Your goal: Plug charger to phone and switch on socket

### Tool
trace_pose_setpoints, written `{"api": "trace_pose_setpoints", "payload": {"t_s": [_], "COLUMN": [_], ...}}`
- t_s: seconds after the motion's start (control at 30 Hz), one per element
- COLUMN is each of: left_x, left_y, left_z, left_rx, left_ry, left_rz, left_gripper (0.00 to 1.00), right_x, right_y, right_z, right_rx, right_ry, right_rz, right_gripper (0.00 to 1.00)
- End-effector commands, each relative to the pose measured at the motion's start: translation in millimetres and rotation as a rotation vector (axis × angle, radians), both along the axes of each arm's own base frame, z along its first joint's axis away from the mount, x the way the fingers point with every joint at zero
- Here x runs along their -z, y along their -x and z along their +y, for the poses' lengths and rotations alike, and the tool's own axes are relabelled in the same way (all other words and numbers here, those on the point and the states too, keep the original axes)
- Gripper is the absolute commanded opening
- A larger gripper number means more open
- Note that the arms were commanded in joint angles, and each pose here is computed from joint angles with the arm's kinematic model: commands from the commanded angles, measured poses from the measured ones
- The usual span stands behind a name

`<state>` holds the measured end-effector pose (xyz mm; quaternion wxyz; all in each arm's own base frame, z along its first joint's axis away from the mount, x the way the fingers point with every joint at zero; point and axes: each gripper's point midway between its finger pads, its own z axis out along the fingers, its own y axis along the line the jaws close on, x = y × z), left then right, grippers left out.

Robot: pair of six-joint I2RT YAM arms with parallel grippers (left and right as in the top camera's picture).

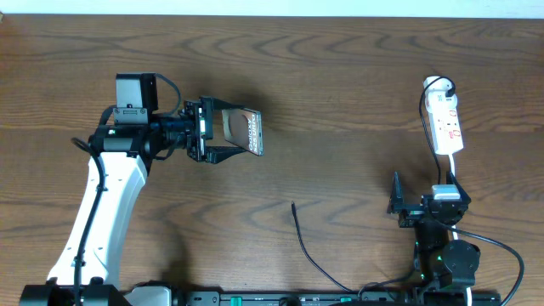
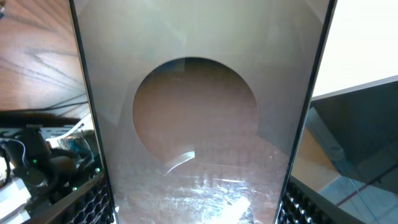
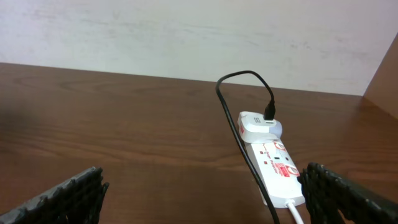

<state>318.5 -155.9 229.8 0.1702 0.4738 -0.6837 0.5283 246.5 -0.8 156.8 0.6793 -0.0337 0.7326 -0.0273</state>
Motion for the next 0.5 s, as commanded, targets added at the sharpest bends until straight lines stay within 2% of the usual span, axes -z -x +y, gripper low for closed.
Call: {"api": "trace_pose_setpoints", "payload": {"t_s": [0.0,0.47], "left_x": [-16.0,-9.0], "left_y": [-5.8,-6.7], "left_z": [2.8,5.3], "left_rx": [-0.003,0.004], "left_ry": [-0.020,-0.060], "left_rz": [-0.085,-0.124], "left_gripper": [0.07,0.08], "right_x": [0.3,0.3], "right_y": [0.3,0.3], "right_z": [5.2,5.2], "right_rx": [-0.023,-0.023], "right_ry": [0.010,0.010], "right_rz": [-0.001,-0.001], "right_gripper": [0.99,0.99]}}
